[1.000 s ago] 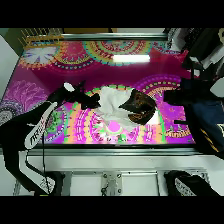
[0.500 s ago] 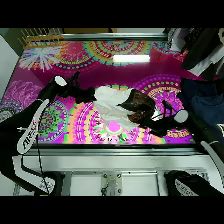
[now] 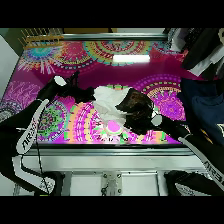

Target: Fold the clothes and pants, and hang the long-sleeved shirts on hangers.

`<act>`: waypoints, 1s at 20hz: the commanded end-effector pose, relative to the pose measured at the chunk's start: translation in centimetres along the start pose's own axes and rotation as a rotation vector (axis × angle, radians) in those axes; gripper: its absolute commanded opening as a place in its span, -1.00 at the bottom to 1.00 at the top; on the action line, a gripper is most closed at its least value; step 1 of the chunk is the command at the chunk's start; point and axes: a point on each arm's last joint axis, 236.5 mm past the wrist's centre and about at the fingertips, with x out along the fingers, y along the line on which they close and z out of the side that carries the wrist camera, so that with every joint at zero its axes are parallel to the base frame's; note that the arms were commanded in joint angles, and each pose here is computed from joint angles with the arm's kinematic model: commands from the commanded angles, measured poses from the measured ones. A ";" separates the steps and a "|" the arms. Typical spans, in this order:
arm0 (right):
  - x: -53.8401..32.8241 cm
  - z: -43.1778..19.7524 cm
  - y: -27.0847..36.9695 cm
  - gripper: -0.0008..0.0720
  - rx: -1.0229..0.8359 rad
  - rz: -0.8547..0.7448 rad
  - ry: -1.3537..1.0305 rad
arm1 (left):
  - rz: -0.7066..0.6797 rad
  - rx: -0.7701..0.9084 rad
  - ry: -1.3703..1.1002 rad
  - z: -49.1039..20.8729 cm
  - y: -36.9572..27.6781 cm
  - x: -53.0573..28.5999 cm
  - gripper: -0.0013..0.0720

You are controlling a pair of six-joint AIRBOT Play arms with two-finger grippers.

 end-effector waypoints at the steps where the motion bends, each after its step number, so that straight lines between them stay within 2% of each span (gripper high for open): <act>1: 1.3 0.5 1.1 -0.25 -0.038 -0.004 -0.014 | 0.001 0.000 -0.003 0.1 0.0 0.0 -0.94; 2: 1.1 0.9 1.0 -0.95 -0.085 -0.022 -0.026 | 0.001 -0.001 -0.005 0.2 0.1 -0.1 -0.94; 5: -3.0 3.4 -0.1 -0.95 -0.332 -0.159 -0.042 | -0.011 -0.004 -0.096 2.1 -0.1 -3.6 -0.94; 8: -14.7 8.9 -1.0 -0.95 -0.509 -0.374 -0.187 | -0.044 0.040 -0.321 5.7 -2.4 -12.9 -0.94; 9: -19.1 10.1 -0.1 -0.95 -0.546 -0.388 -0.264 | -0.060 0.077 -0.404 6.3 -4.1 -16.9 -0.94; 12: -31.6 11.2 4.0 -0.95 -0.579 -0.318 -0.544 | -0.109 0.222 -0.654 5.9 -10.6 -28.7 -0.94; 15: -42.1 9.8 6.8 -0.95 -0.575 -0.244 -0.819 | -0.165 0.391 -0.875 1.5 -17.9 -39.1 -0.94; 18: -49.4 7.5 8.3 -0.95 -0.575 -0.200 -1.013 | -0.207 0.525 -1.047 -4.5 -22.8 -46.7 -0.94; 20: -52.9 6.2 8.8 -0.95 -0.569 -0.185 -1.110 | -0.174 0.594 -1.149 -8.1 -24.1 -50.3 -0.94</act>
